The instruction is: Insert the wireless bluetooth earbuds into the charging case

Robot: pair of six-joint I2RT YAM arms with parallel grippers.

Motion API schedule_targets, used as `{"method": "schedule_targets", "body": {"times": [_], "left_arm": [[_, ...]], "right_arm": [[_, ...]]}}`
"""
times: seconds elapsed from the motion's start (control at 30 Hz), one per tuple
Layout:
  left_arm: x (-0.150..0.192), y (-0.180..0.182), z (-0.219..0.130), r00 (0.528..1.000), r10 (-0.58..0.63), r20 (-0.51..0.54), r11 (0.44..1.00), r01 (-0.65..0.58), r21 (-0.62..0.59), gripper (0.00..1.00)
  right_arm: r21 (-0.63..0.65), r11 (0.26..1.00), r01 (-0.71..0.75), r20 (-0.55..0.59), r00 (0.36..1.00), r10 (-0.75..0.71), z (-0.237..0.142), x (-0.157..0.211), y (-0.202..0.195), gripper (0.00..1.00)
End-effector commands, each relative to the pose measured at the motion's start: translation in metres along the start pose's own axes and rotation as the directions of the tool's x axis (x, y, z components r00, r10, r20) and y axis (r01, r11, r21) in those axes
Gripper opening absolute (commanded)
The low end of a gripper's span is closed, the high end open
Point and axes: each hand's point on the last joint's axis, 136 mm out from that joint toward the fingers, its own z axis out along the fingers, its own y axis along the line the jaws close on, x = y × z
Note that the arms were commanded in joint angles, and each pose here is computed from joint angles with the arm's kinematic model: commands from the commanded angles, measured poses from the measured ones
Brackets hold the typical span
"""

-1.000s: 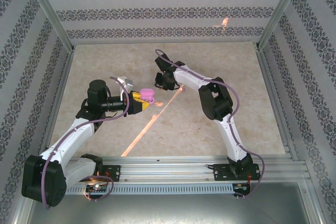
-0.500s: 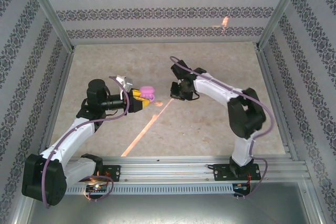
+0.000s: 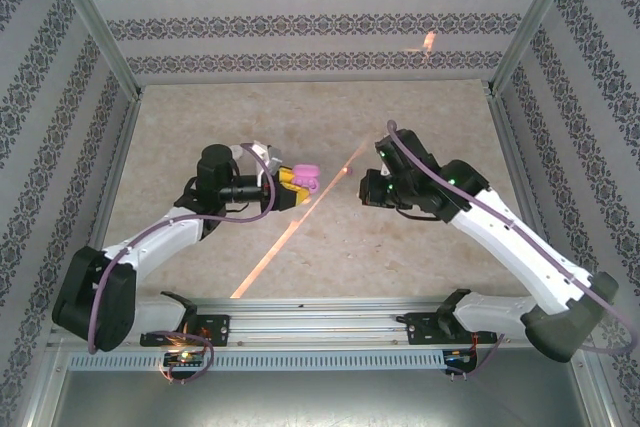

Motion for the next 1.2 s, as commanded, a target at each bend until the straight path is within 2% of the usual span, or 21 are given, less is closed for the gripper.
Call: {"method": "schedule_targets", "body": {"times": [0.0, 0.3, 0.53, 1.17], "left_arm": [[-0.026, -0.004, 0.009, 0.988, 0.14, 0.059, 0.99, -0.14, 0.003, 0.21], [-0.025, -0.003, 0.016, 0.986, 0.158, 0.044, 0.987, -0.158, -0.004, 0.21], [-0.023, -0.006, 0.019, 0.987, 0.157, 0.035, 0.988, -0.157, 0.004, 0.21], [-0.022, -0.008, 0.02, 0.988, 0.154, 0.022, 0.988, -0.154, 0.005, 0.21]], "right_arm": [[0.026, 1.0, -0.004, -0.01, 1.0, 0.004, -0.008, 0.006, 0.003, 0.09], [-0.124, 0.991, 0.038, 0.019, 0.999, -0.036, -0.012, -0.014, 0.06, 0.09], [-0.175, 0.983, 0.058, 0.015, 0.998, -0.056, -0.002, -0.027, 0.085, 0.09], [-0.2, 0.978, 0.06, -0.032, 0.997, -0.068, 0.024, -0.028, 0.103, 0.09]]}}
